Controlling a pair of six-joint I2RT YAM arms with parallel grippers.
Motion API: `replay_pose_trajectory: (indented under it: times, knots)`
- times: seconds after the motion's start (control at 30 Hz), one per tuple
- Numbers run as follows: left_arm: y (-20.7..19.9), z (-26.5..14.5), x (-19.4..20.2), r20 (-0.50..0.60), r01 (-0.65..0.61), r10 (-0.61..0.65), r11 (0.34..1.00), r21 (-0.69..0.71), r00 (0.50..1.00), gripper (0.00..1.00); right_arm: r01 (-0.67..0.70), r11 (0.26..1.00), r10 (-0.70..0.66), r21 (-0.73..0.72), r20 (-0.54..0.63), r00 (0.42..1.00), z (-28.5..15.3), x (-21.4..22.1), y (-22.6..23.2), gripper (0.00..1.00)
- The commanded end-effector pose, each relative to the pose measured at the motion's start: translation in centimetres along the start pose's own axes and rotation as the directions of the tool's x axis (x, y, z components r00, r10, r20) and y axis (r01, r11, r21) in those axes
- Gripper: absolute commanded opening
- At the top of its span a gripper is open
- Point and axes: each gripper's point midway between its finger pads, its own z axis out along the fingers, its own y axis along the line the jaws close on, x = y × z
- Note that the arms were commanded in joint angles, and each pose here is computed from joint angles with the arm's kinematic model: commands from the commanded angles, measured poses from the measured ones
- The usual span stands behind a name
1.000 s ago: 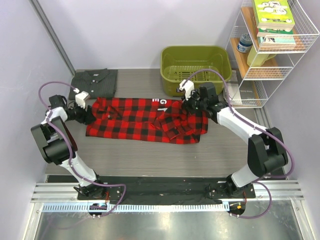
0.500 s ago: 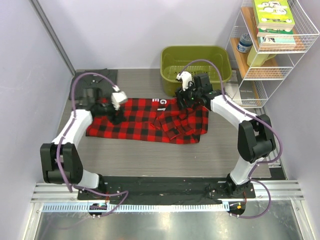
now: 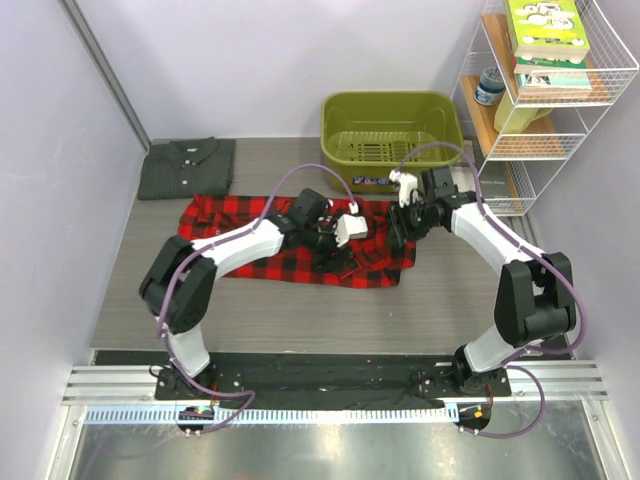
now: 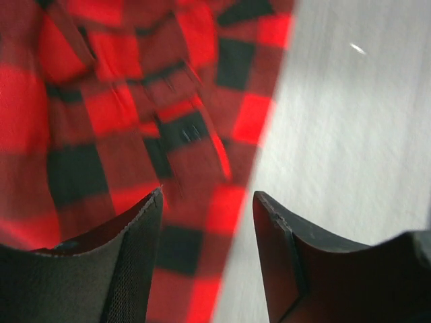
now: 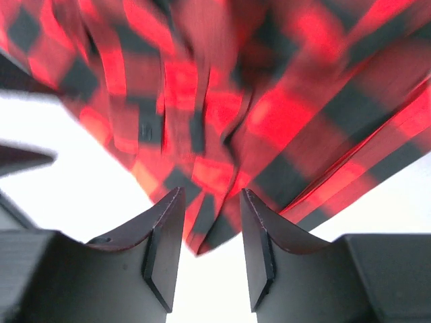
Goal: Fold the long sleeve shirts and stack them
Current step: Fold the shirt
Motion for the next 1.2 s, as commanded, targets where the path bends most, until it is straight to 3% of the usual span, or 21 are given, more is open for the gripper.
replay_pose_trajectory:
  times: [0.0,0.2,0.47,0.63,0.77,0.93,1.07,1.17]
  knots:
    - [3.3,1.9,-3.8,0.08,-0.01,0.019,0.994,-0.105,0.997,0.56,-0.111,0.993,0.104,-0.048,-0.137,0.985,1.0,4.5,0.5,0.43]
    - [3.6,4.8,-3.9,0.095,-0.042,0.054,0.991,-0.124,0.994,0.55,-0.316,0.945,0.286,-0.086,-0.253,0.924,3.2,7.7,-0.2,0.33]
    - [2.9,8.2,-2.8,0.052,-0.065,0.074,0.986,-0.154,0.996,0.61,-0.357,0.931,0.315,-0.081,-0.32,0.893,4.5,9.5,-0.6,0.34]
    - [3.3,9.1,-1.3,0.0,-0.082,0.084,0.982,-0.168,0.997,0.59,-0.336,0.94,0.298,-0.056,-0.344,0.89,4.4,10.4,-1.1,0.35]
    - [3.3,8.3,-1.3,-0.028,-0.107,0.103,0.979,-0.174,0.994,0.41,-0.321,0.947,0.293,-0.018,-0.361,0.885,4.5,11.0,-1.8,0.35]
    - [2.2,6.1,-3.8,0.002,-0.14,0.142,0.981,-0.137,0.99,0.25,-0.308,0.95,0.297,0.046,-0.431,0.852,4.6,12.2,-3.1,0.29]
    - [1.2,4.1,-5.2,0.0,-0.199,0.2,0.976,-0.084,0.98,0.01,-0.289,0.953,0.298,0.089,-0.442,0.846,4.3,12.5,-3.9,0.26]
    - [-0.1,1.8,-4.7,-0.003,-0.27,0.27,0.963,0.016,0.963,0.0,-0.274,0.955,0.295,0.113,-0.457,0.839,3.9,12.8,-4.5,0.24]
